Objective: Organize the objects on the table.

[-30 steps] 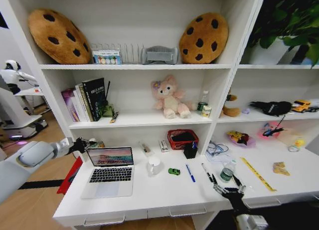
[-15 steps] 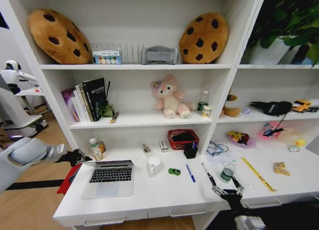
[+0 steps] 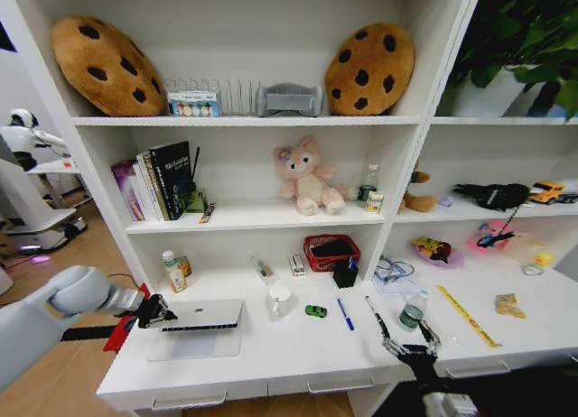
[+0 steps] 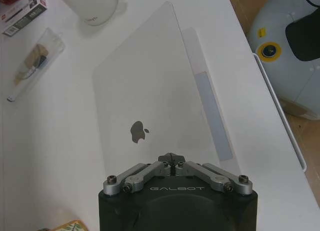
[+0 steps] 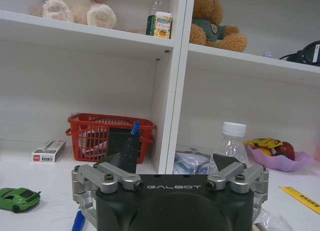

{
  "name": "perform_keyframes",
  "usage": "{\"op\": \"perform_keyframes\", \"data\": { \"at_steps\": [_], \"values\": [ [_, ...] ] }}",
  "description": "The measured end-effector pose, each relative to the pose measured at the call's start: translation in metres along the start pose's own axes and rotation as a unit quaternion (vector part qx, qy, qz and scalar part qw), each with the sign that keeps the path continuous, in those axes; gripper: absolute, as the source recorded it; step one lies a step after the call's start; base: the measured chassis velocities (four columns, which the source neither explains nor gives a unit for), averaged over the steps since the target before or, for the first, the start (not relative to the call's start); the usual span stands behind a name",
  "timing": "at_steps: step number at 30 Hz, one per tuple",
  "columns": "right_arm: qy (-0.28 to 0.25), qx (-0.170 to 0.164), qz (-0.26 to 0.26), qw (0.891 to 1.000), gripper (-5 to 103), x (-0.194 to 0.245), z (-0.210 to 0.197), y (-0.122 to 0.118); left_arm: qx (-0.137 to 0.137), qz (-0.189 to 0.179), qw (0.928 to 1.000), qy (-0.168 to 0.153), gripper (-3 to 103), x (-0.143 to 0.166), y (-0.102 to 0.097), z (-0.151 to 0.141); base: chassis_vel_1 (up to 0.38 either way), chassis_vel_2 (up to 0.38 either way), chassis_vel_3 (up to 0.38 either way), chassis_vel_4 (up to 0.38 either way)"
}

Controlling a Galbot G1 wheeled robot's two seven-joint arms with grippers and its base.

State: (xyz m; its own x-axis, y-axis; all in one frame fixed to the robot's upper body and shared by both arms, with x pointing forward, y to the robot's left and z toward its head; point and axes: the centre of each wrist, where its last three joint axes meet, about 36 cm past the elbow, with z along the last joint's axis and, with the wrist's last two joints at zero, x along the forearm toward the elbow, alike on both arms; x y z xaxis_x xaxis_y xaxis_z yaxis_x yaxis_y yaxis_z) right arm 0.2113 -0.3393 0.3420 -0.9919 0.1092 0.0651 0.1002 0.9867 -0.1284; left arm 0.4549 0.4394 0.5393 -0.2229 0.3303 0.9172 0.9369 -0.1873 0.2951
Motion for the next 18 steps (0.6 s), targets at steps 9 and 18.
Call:
{"op": "perform_keyframes", "data": {
  "at_steps": [9,18],
  "values": [
    [-0.001,0.001,0.004,1.000,100,0.001,-0.001,0.000,0.018,-0.037,0.9988,-0.028,0,-0.026,-0.020,0.011,0.000,0.000,0.000,0.000],
    [-0.011,0.002,0.023,1.000,100,0.007,-0.012,-0.008,0.294,-0.286,0.8938,-0.181,0,-0.052,-0.041,-0.002,0.000,0.000,0.000,0.000]
  ]
}}
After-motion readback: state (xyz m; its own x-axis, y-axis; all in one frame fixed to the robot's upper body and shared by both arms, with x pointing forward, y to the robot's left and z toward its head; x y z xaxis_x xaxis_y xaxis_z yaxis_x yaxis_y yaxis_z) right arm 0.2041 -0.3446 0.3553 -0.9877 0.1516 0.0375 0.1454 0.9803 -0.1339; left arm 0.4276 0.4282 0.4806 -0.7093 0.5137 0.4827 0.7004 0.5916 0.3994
